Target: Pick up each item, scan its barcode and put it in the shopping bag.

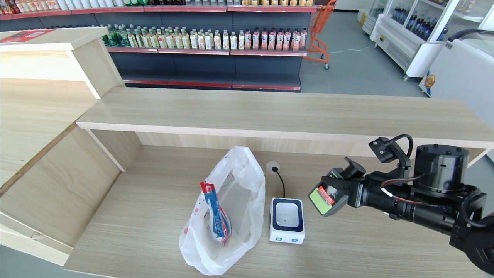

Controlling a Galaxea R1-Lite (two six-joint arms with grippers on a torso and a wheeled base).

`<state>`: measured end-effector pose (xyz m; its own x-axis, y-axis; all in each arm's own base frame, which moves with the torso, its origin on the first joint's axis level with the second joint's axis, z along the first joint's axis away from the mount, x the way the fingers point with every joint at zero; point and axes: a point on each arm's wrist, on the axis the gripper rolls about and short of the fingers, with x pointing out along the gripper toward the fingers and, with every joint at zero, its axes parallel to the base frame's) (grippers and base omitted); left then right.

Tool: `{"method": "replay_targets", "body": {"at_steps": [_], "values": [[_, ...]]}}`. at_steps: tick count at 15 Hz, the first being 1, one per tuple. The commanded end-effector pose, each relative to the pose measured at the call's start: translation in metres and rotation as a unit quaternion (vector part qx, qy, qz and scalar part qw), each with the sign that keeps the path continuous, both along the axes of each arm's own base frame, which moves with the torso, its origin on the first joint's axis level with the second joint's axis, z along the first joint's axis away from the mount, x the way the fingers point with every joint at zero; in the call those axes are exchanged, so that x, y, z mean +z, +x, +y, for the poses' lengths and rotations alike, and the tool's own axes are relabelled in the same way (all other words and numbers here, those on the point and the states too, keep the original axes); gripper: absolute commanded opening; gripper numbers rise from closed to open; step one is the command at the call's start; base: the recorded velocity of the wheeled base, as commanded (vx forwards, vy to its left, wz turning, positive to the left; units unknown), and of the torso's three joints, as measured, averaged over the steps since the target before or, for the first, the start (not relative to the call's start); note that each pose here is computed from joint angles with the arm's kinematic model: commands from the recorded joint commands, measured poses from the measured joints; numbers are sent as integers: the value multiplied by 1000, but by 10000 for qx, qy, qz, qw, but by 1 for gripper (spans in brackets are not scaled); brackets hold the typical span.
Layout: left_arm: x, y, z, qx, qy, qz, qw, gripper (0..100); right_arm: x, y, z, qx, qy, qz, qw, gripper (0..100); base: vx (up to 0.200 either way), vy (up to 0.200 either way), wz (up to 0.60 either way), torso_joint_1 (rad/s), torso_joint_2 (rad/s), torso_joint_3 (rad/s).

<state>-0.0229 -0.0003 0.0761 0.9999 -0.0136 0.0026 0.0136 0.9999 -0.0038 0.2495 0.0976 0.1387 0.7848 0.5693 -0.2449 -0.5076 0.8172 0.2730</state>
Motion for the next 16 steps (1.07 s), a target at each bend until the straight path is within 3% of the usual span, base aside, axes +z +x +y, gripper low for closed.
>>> {"method": "replay_targets", "body": {"at_steps": [1,5,9,11,13,16], "values": [[0,0,0,-1,-4,-3,10000,100,0,2,2,-7,89,52,9999,0,0,200,0,-2,2,2],[0,0,0,-1,-12,-2,10000,100,-14,23,30,272,120,352,9989,0,0,0,0,0,0,0],[0,0,0,-1,-12,-2,10000,100,-47,27,62,576,104,920,9940,0,0,0,0,0,0,0],[0,0,0,-1,-12,-2,10000,100,-65,44,73,671,-121,770,9947,0,0,0,0,0,0,0],[0,0,0,-1,-12,-2,10000,100,-82,60,79,856,-640,395,9935,0,0,0,0,0,0,0],[0,0,0,-1,-12,-2,10000,100,-89,90,99,984,-731,-114,9924,0,0,0,0,0,0,0]]}}
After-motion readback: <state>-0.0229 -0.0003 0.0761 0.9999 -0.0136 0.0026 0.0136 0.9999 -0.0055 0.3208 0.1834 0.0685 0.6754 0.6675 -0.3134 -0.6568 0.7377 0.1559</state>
